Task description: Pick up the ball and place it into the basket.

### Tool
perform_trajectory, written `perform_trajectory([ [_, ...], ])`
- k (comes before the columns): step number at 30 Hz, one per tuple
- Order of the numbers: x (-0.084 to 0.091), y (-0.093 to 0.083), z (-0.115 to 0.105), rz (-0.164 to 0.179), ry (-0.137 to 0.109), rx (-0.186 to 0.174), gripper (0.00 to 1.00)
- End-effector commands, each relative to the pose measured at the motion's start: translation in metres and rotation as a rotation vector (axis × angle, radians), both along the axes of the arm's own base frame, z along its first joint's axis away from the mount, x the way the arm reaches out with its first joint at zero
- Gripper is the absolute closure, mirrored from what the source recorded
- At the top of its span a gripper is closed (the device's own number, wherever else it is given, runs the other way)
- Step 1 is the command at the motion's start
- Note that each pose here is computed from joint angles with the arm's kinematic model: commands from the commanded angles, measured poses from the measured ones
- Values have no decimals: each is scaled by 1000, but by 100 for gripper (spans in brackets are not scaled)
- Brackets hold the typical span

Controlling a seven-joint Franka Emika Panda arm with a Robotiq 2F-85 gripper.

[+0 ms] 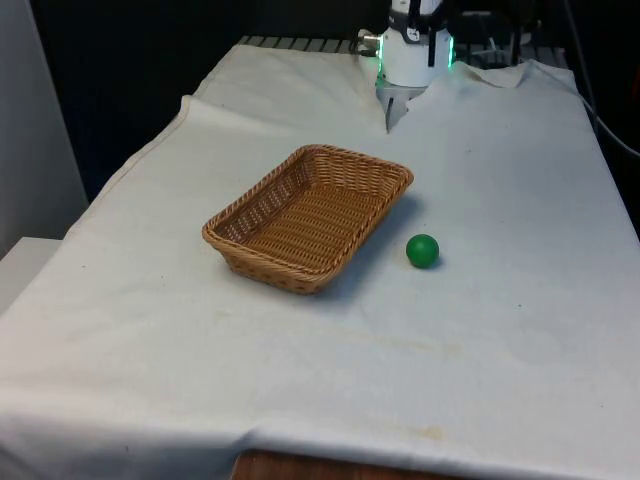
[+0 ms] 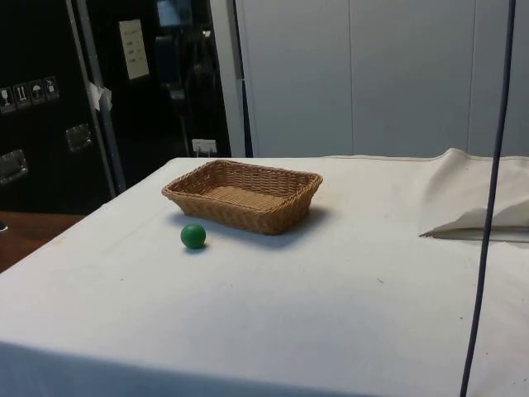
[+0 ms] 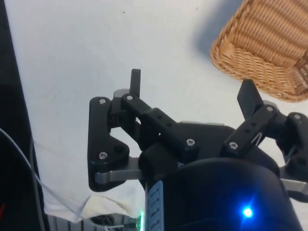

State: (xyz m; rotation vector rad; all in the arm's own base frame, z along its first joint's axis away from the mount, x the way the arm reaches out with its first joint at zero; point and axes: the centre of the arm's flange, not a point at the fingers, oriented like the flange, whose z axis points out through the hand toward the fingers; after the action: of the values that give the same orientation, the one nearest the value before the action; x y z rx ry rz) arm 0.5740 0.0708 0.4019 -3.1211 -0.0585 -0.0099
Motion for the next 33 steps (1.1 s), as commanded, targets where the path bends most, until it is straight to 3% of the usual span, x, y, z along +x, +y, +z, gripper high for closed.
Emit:
perform_trajectory([
  [1, 1, 3, -5, 1, -6, 10, 0],
  [5, 1, 6, -19, 6, -2, 6, 0],
  [14, 5, 14, -50, 20, -13, 37, 0],
  [15, 5, 13, -47, 17, -7, 25, 0],
  [16, 6, 15, -52, 23, -16, 39, 0],
  [22, 13, 12, -61, 52, -36, 59, 0],
  [24, 12, 11, -62, 50, -31, 51, 0],
  [26, 16, 8, -69, 68, -46, 67, 0],
  [33, 21, -8, -94, 93, -50, 79, 0],
])
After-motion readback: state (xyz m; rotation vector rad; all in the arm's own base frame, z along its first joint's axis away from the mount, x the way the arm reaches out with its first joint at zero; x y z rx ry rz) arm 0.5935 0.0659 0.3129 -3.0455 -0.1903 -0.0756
